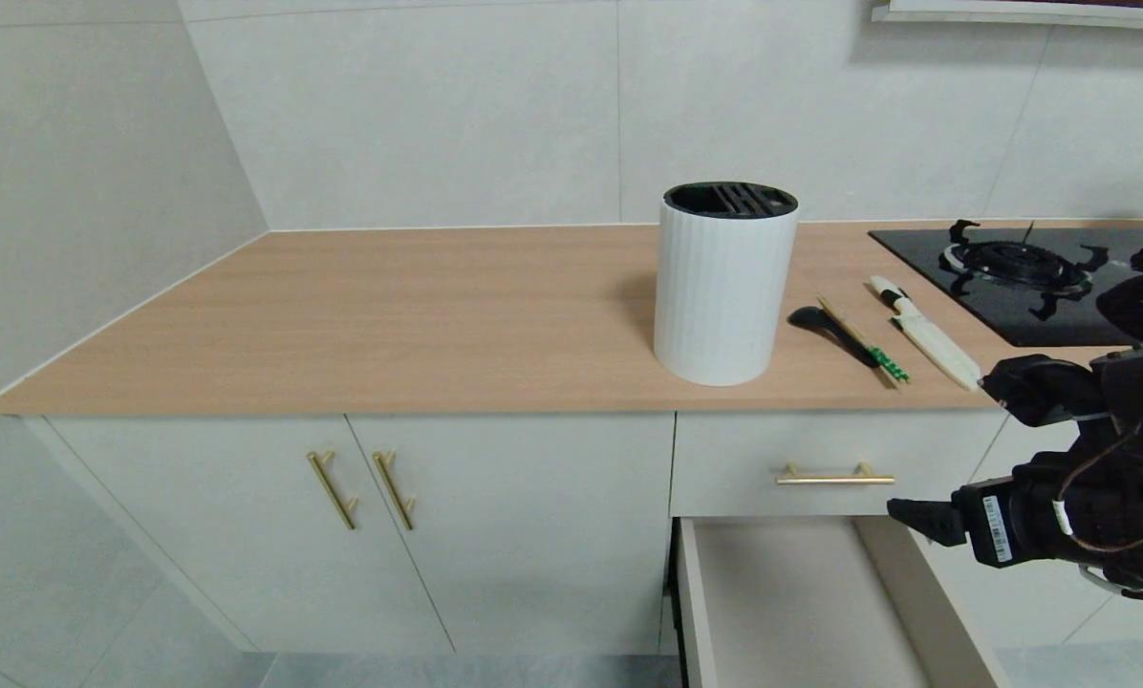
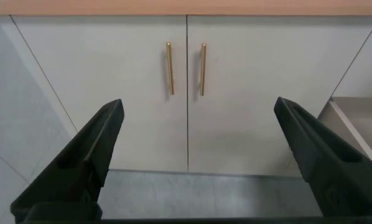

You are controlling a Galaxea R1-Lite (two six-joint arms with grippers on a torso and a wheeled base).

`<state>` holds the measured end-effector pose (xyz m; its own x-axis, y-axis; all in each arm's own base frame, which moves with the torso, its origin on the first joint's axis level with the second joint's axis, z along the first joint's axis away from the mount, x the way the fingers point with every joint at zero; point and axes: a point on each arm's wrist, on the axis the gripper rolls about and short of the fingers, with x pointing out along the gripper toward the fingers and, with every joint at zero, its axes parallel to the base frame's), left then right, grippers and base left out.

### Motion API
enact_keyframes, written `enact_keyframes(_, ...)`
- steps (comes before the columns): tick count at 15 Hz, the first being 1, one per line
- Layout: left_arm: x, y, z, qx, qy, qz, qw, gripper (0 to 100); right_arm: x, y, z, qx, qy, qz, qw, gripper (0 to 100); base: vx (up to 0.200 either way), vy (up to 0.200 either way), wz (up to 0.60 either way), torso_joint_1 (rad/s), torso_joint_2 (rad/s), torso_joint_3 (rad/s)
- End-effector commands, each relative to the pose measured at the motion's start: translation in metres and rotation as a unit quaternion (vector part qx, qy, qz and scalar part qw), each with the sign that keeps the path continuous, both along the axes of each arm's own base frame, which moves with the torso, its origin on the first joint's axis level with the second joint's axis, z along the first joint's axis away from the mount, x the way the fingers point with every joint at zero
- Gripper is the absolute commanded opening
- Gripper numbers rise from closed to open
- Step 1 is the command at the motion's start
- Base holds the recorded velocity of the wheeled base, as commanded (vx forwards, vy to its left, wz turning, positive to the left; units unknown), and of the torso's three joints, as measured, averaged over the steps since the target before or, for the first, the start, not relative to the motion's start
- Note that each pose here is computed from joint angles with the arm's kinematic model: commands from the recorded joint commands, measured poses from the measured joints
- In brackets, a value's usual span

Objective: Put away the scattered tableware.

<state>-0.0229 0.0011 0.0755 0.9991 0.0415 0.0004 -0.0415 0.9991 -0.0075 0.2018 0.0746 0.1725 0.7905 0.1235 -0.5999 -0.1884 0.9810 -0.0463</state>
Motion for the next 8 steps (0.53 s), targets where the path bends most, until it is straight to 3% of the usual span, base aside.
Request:
enact_keyframes(1, 0.0, 0.0, 0.0, 0.0, 0.0, 0.0, 1.0, 100, 0.009, 0.002, 0.008, -0.003, -0.014, 0.004, 1.0, 100, 0.0, 0.0, 0.0, 0.0, 0.0, 0.0)
enact_keyframes(5, 0.0, 0.0, 0.0, 0.0, 0.0, 0.0, 1.0, 100, 0.053, 0.009, 0.046, 0.002, -0.078, -0.003, 0.997, 100, 0.0, 0.0, 0.0, 0.0, 0.0, 0.0)
enact_keyframes(8, 0.0, 0.0, 0.0, -0.001, 0.0, 0.0, 1.0, 100, 0.06, 0.007, 0.053, 0.022, -0.129, -0.017, 0.991, 100, 0.0, 0.0, 0.0, 0.0, 0.0, 0.0)
